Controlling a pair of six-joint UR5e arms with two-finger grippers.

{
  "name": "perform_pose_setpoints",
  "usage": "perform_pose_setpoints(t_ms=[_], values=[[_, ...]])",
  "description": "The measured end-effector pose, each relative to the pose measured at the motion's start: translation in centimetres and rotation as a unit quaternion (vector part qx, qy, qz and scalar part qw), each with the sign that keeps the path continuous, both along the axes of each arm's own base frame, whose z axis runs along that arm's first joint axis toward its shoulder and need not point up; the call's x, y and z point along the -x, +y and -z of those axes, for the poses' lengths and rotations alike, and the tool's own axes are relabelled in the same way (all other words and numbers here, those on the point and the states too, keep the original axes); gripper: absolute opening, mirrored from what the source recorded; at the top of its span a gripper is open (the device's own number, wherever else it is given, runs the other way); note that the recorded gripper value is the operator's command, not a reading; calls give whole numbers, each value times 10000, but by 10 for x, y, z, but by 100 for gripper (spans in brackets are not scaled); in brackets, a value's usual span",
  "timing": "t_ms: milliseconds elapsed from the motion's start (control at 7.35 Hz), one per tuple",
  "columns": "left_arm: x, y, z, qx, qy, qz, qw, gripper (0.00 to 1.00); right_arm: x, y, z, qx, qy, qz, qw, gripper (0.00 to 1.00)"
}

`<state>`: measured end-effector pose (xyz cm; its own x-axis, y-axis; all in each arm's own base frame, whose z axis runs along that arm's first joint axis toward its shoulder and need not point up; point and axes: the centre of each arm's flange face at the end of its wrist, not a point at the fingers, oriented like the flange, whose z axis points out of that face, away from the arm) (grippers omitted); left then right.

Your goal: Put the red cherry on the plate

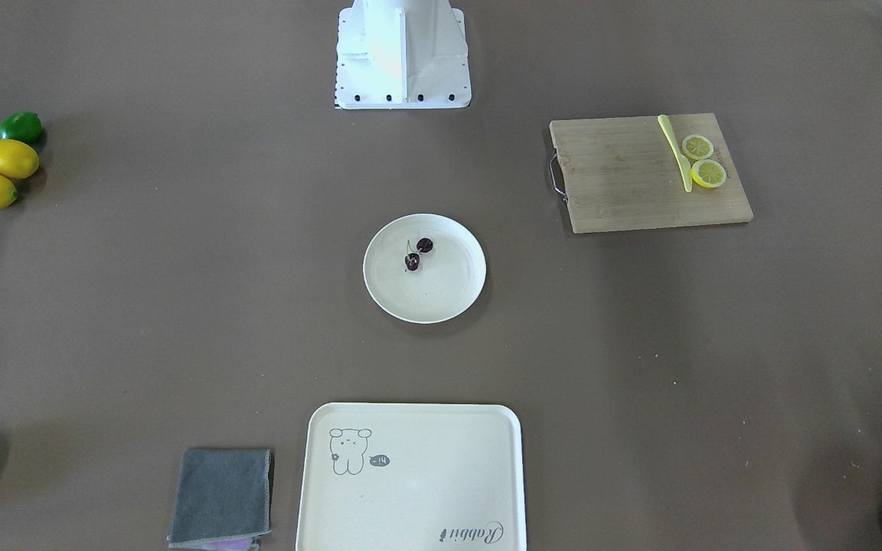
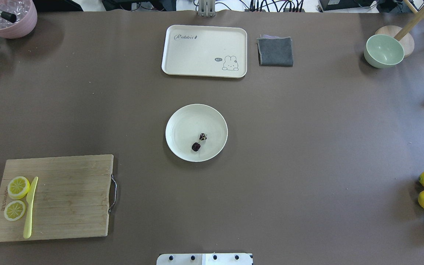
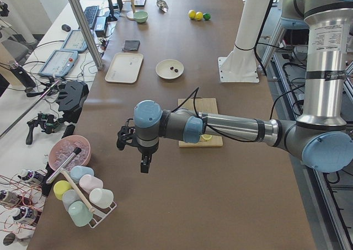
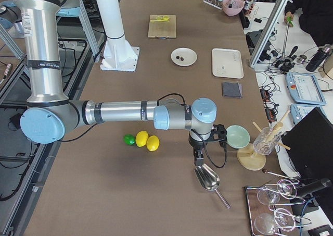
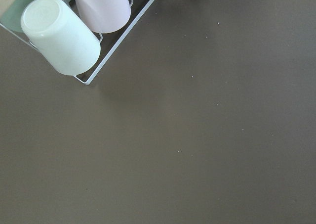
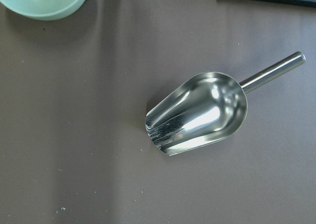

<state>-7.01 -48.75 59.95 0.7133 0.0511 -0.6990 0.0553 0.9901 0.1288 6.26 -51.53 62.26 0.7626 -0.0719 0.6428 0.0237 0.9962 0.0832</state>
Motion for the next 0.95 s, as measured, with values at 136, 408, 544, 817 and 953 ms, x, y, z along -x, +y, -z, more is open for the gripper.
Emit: perform_pose_setpoints(t_ms=[136,408,544,817,953], values=[[1,0,-6,53,-20,9,10000,98,0,-1,1,-6,-1,0,10000,100],[2,0,-10,95,-27,27,9999,98,0,-1,1,-11,-7,1,10000,100],[3,1,-11,99,-24,39,9999,98,0,1,-1,4,-8,4,10000,100],[6,1,-11,98,-21,63,9999,98,0,6,-5,41,-9,10,10000,100],[7,1,-11,99,-18,82,9999,98,0,8,-7,57,-7,13,10000,100]])
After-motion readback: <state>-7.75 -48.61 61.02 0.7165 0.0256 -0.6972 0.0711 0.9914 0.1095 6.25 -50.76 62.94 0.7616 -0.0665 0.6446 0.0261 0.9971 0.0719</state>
